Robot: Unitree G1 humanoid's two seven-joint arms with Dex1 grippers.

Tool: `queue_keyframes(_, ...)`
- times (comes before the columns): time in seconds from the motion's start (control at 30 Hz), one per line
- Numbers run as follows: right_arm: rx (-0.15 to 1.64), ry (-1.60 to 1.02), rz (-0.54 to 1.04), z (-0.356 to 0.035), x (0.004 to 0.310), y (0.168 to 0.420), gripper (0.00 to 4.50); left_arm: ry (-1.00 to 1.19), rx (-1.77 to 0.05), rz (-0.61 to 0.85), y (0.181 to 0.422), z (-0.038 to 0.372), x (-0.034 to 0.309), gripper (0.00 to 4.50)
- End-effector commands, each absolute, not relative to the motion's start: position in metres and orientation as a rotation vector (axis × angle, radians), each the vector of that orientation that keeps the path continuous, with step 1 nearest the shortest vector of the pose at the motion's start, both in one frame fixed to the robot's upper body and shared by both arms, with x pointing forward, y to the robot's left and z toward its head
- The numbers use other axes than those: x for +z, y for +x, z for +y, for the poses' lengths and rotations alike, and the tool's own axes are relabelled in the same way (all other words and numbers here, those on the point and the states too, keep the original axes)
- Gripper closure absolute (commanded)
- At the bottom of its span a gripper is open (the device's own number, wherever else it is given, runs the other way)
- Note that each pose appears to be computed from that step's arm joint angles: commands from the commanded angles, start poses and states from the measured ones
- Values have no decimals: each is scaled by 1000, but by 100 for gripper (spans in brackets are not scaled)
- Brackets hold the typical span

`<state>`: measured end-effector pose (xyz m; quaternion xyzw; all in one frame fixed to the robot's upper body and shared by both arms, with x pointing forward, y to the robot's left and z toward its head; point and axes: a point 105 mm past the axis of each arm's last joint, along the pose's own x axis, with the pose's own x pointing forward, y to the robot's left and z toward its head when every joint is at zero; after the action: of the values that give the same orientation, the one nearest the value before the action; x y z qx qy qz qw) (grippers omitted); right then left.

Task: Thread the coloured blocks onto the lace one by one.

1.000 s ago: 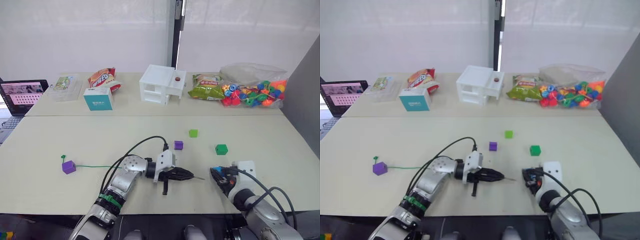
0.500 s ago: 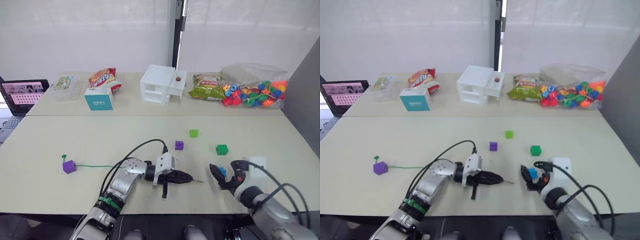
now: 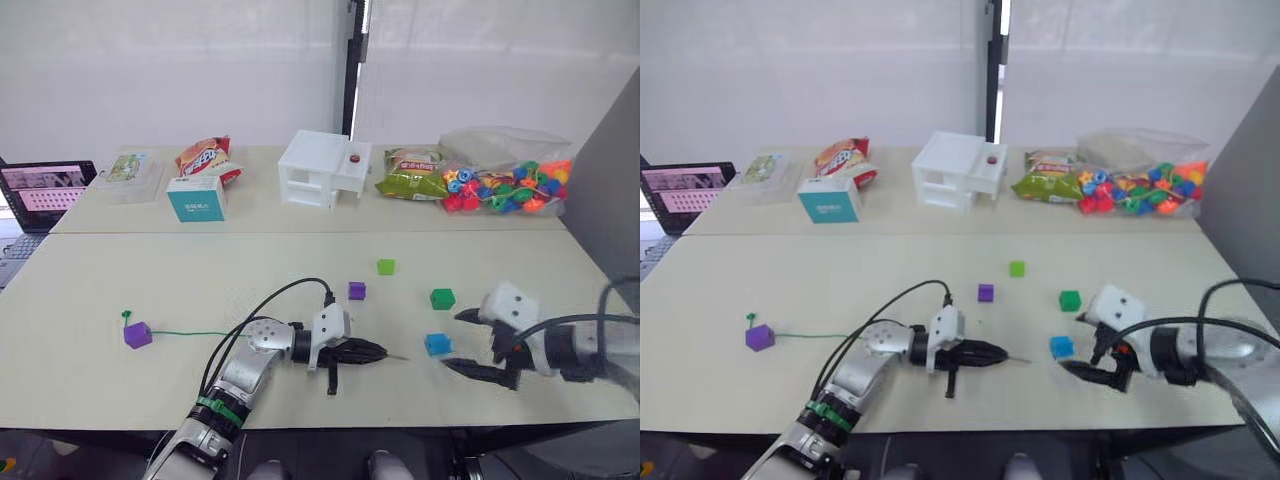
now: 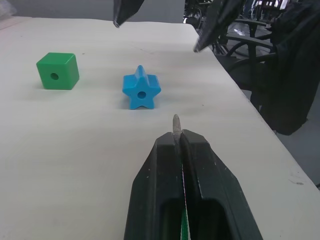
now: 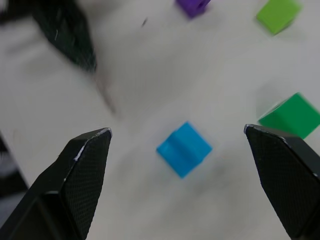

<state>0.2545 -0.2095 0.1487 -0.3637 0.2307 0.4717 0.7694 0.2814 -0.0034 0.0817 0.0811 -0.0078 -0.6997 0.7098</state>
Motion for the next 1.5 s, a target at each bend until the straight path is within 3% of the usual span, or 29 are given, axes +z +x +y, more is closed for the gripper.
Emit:
queue_keyframes(0.03, 1147, -1014, 502, -215, 142, 266, 1, 201, -1536, -68, 284, -6, 92, 450)
queue_keyframes(0.17, 1260, -1146, 503, -211, 134, 287, 1, 190, -1493, -76, 286, -6, 93, 450)
queue_keyframes(0.47, 1402, -1184, 546, -200, 125, 298, 1, 176, -1461, -83, 286, -6, 95, 450)
queue_keyframes(0.57, 1427, -1165, 570, -198, 122, 295, 81, 179, -1455, -85, 287, -5, 96, 450)
queue_keyframes(0.8, 1401, -1115, 616, -198, 123, 290, 314, 155, -1458, -87, 288, -11, 98, 450)
queue_keyframes(0.97, 1360, -985, 610, -181, 132, 288, 314, 174, -1475, -82, 288, -15, 97, 450)
queue_keyframes(1.17, 1343, -916, 688, -174, 124, 277, 314, 204, -1473, -87, 290, -10, 99, 450)
queue_keyframes(1.5, 1285, -869, 751, -171, 112, 282, 314, 218, -1490, -68, 288, -10, 96, 450)
